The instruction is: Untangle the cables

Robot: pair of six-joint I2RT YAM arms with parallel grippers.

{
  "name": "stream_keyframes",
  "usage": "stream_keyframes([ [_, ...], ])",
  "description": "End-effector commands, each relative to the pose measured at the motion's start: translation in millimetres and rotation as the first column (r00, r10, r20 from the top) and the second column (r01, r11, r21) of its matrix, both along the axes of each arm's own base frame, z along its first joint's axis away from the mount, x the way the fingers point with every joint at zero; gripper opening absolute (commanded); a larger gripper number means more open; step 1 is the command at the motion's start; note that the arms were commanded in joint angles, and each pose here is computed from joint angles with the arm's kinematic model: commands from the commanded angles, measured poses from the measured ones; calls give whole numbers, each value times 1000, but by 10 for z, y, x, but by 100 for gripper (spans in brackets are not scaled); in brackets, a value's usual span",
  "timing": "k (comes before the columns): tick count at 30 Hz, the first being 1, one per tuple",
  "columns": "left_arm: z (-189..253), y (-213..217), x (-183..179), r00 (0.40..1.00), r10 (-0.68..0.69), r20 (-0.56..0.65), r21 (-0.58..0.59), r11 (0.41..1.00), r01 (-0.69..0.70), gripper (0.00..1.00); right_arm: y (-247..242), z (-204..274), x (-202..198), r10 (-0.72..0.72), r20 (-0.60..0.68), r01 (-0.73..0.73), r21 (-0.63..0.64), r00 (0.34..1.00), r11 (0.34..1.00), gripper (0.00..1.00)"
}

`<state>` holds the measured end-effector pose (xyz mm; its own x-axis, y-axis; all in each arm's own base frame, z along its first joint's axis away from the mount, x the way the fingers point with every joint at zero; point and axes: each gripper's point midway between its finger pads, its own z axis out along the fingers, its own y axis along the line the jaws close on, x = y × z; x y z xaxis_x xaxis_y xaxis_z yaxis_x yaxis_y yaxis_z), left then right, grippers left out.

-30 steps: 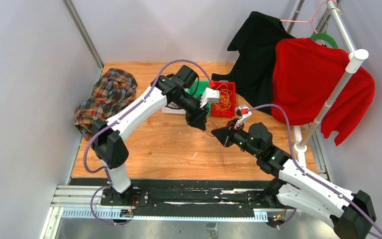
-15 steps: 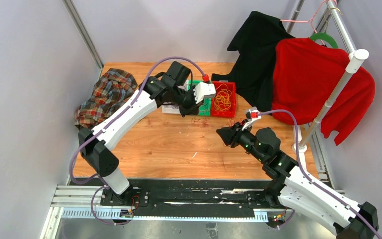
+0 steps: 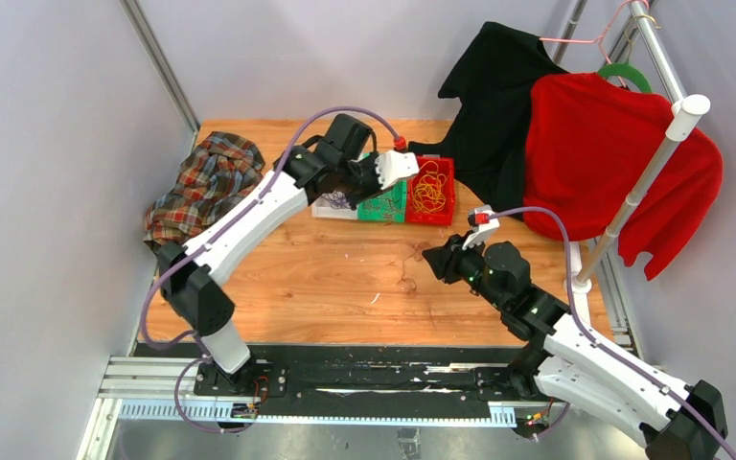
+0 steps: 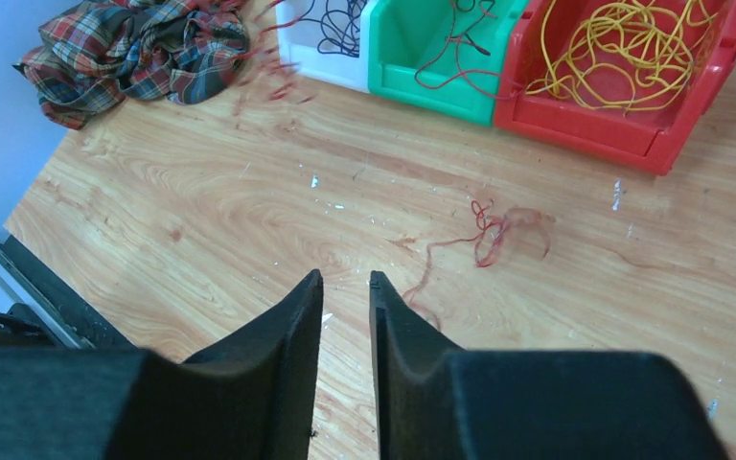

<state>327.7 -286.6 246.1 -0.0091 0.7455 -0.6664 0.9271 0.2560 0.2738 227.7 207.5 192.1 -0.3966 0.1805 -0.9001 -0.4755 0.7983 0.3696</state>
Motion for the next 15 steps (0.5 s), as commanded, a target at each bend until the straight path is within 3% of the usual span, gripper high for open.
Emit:
stream_keyframes([
  [1, -79, -43, 700, 984, 99, 145, 26, 994, -104, 1, -34, 215, 94, -31, 57, 30, 19, 998, 999, 19],
  [6, -250, -120, 1291, 964, 162, 210, 52, 983, -176, 0, -90, 173, 99, -53, 52, 53, 4, 997, 999, 6],
  [13, -576, -163, 1637, 944, 164, 287, 113, 973, -203, 1, -190, 102, 125, -96, 38, 96, -7, 995, 995, 6],
  [15, -727, -132, 1667, 944, 161, 288, 148, 967, -209, 13, -219, 86, 132, -108, 34, 109, -11, 994, 994, 6],
])
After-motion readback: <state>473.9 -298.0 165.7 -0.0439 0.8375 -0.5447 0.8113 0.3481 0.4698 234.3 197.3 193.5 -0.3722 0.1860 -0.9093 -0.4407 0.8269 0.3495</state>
